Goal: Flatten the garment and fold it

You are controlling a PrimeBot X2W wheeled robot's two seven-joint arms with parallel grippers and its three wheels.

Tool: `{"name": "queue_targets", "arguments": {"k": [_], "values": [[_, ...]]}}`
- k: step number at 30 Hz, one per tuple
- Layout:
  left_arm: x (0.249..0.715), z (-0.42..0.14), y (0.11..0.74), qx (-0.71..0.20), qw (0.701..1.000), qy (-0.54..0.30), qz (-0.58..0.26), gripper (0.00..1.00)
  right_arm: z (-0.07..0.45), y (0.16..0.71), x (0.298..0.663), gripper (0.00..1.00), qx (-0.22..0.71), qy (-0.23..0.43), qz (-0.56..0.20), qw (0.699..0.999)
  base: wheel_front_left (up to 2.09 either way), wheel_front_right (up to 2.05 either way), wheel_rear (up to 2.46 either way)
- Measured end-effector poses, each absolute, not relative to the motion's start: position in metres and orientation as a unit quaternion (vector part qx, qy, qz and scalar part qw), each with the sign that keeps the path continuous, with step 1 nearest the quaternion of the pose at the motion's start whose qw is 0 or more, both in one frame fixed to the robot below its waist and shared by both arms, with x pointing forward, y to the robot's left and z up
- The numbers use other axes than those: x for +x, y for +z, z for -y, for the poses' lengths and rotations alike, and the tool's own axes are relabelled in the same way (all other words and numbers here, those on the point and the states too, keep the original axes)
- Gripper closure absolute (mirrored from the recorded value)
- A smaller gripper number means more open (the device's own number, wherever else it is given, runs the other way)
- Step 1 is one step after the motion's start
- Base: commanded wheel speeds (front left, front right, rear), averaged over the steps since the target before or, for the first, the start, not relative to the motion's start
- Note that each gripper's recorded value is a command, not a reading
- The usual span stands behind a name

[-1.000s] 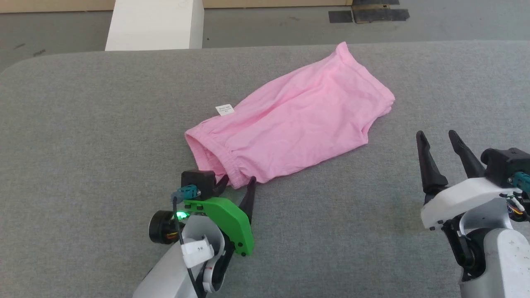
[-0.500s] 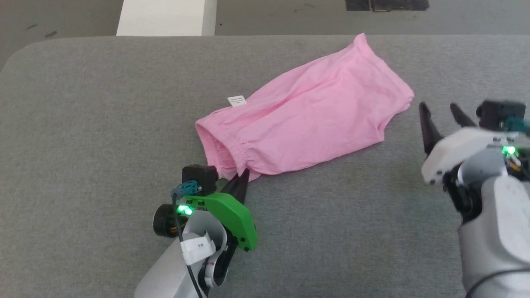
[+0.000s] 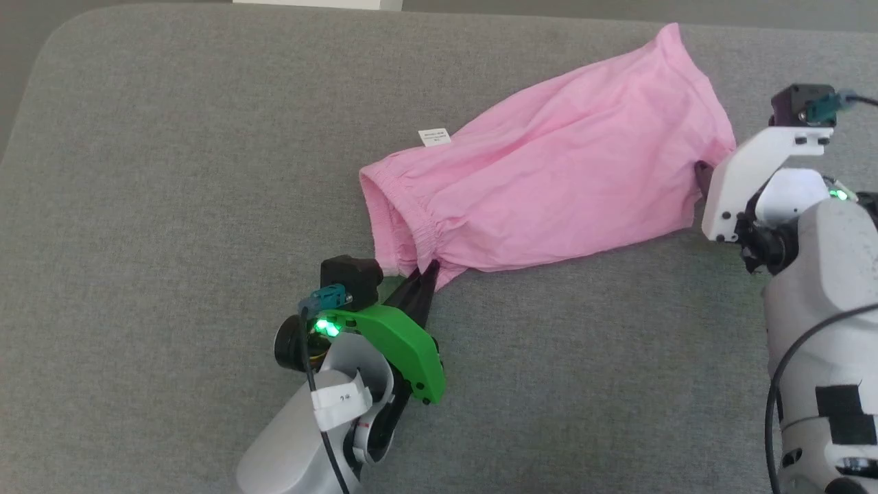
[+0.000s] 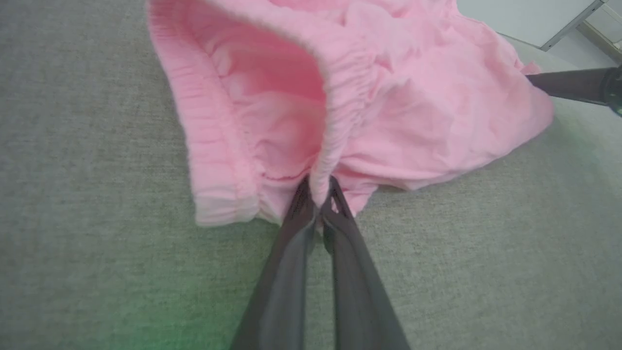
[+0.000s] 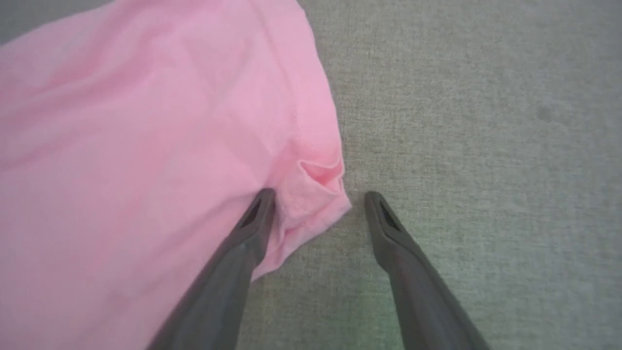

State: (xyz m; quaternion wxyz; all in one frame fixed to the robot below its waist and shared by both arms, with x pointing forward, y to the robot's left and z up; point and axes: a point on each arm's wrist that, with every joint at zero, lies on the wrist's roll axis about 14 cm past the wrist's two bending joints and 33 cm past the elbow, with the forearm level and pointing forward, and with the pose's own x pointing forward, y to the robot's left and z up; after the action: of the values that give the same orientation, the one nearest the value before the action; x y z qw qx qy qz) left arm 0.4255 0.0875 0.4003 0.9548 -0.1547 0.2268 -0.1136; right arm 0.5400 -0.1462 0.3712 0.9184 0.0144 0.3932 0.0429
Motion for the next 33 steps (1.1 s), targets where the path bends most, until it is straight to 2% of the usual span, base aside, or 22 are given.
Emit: {"name": "queue_targets", "arguments": {"k": [3, 4, 13, 14, 19, 27, 33], "values": [[0.426, -0.089, 0.398, -0.155, 0.955, -0.111, -0.229, 1.00, 0.142, 0.369, 0.542, 0.93, -0.003, 0.050, -0.418, 0.907, 0.00, 0.00, 0.00], [0.426, -0.089, 0.398, -0.156, 0.955, -0.110, -0.228, 1.00, 0.141, 0.370, 0.542, 1.00, -0.004, 0.052, -0.420, 0.906, 0.00, 0.00, 0.00], [0.416, -0.097, 0.410, -0.155, 0.956, -0.114, -0.223, 1.00, 0.133, 0.392, 0.521, 1.00, 0.019, 0.074, -0.365, 0.928, 0.00, 0.00, 0.00], [0.401, -0.103, 0.414, -0.147, 0.954, -0.121, -0.233, 1.00, 0.136, 0.410, 0.507, 1.00, 0.037, 0.078, -0.327, 0.941, 0.00, 0.00, 0.00], [0.377, -0.104, 0.424, -0.142, 0.949, -0.135, -0.246, 1.00, 0.154, 0.431, 0.466, 1.00, 0.066, 0.065, -0.294, 0.951, 0.00, 0.00, 0.00], [0.349, -0.104, 0.434, -0.145, 0.940, -0.149, -0.269, 1.00, 0.184, 0.425, 0.375, 1.00, 0.100, 0.034, -0.313, 0.944, 0.00, 0.00, 0.00], [0.334, -0.098, 0.421, -0.144, 0.927, -0.160, -0.306, 1.00, 0.185, 0.393, 0.335, 1.00, 0.132, 0.024, -0.353, 0.926, 0.00, 0.00, 0.00]]}}
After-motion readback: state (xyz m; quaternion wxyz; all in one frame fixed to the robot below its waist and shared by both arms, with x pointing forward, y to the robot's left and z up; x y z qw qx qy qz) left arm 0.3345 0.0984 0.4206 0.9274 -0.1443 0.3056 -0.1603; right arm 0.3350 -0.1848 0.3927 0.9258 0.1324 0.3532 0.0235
